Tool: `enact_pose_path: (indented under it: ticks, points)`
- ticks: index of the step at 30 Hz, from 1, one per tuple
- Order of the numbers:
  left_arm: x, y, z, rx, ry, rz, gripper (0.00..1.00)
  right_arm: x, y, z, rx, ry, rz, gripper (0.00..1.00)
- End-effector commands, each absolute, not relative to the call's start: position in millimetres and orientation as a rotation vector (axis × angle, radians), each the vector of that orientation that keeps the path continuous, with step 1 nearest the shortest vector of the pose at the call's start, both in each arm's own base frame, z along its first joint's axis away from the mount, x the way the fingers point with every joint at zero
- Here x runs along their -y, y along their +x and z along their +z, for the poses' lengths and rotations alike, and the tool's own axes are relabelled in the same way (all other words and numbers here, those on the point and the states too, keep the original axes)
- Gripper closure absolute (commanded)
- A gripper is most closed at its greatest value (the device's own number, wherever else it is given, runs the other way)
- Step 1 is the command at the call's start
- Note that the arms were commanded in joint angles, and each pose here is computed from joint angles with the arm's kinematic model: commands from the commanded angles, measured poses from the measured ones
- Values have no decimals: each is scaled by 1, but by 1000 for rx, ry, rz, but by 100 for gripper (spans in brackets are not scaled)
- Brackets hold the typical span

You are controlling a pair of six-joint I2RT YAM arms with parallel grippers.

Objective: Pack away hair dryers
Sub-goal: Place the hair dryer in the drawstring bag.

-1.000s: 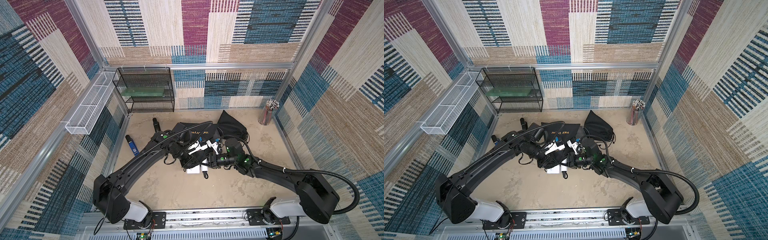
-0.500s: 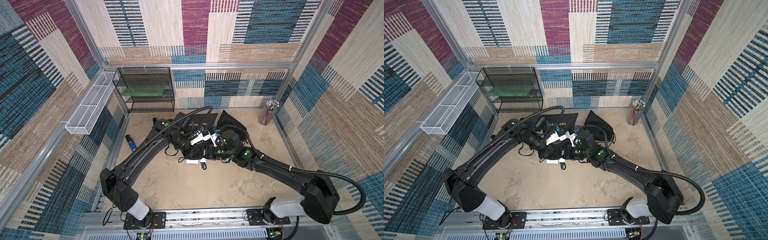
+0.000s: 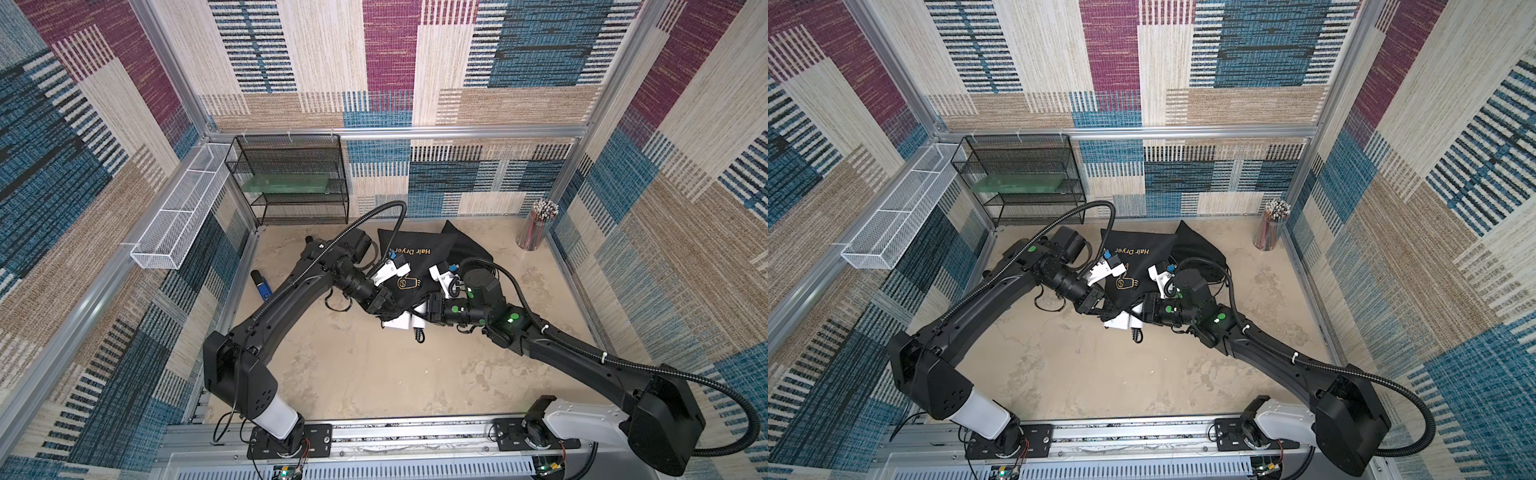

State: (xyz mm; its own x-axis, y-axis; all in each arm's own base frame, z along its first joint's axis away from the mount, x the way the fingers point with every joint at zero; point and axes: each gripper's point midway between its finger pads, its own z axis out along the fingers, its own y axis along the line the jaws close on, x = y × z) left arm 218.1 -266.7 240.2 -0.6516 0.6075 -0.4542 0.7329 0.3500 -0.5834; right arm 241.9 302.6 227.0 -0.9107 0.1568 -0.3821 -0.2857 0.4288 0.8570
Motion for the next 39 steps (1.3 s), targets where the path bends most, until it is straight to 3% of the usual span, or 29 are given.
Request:
enact_pose_path:
  ticks: [1,13,28,36,39]
  points:
    - [254,202,230,-2532,1244,-1174,100,-308,258,277,-2038,-118,1598,94]
    - [275,176,248,-2489,1173,-1581,100,-303,281,282,-2004,21,1594,93]
    - [273,192,290,-2358,1265,-1423,100,-313,259,247,-2287,-130,1373,95]
    - [249,209,244,-2570,1168,-1205,100,-294,253,279,-2105,-68,1553,95]
    - [249,202,237,-2586,1164,-1256,100,-290,256,287,-2050,-45,1582,95]
